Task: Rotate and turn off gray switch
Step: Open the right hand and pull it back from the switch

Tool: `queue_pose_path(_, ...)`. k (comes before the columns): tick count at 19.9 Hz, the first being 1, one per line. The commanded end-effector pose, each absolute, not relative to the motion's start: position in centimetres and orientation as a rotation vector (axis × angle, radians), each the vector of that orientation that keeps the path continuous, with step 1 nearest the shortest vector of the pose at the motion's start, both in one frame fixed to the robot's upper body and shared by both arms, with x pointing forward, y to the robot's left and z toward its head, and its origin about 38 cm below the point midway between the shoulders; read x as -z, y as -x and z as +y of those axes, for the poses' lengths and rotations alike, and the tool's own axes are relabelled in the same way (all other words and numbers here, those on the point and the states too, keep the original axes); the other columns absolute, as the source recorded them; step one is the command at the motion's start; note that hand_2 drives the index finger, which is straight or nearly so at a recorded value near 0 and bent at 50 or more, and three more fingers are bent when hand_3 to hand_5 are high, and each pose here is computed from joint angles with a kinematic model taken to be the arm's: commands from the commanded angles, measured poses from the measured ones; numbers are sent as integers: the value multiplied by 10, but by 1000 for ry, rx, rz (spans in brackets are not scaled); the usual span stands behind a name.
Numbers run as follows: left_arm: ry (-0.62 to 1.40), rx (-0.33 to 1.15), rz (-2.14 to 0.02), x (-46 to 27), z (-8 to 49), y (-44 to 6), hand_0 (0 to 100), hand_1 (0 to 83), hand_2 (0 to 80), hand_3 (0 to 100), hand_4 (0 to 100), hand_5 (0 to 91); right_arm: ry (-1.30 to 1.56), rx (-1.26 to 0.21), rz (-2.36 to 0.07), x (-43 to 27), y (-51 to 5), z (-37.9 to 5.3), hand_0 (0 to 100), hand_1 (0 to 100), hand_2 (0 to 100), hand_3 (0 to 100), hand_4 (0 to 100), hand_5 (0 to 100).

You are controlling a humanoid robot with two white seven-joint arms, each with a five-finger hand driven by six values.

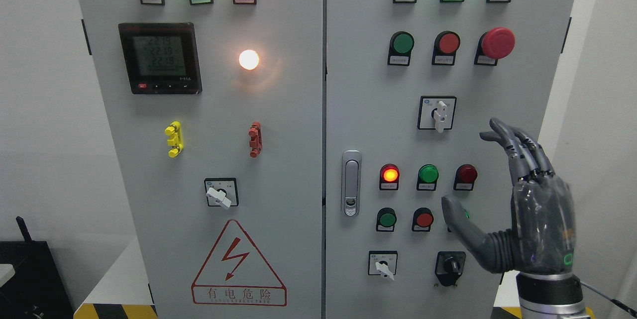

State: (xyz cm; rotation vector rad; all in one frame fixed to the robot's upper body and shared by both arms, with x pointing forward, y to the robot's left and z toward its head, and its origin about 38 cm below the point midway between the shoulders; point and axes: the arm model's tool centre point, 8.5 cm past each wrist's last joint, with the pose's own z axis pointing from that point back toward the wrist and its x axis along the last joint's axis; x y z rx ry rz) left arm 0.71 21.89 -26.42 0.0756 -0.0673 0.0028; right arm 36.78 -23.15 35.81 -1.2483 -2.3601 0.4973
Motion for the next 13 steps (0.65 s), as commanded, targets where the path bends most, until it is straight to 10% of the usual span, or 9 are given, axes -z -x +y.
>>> queue_pose_path(1, -75, -30, -100, 264, 219, -22, 120, 389, 0, 0, 0, 0, 1265, -571, -2363, -356, -362, -232, 110, 175, 106, 94, 0, 0)
queue_pose_path(13, -76, -31, -100, 264, 219, -22, 120, 389, 0, 0, 0, 0, 1249, -567, -2356, -351, -362, -230, 120, 195, 121, 123, 0, 0)
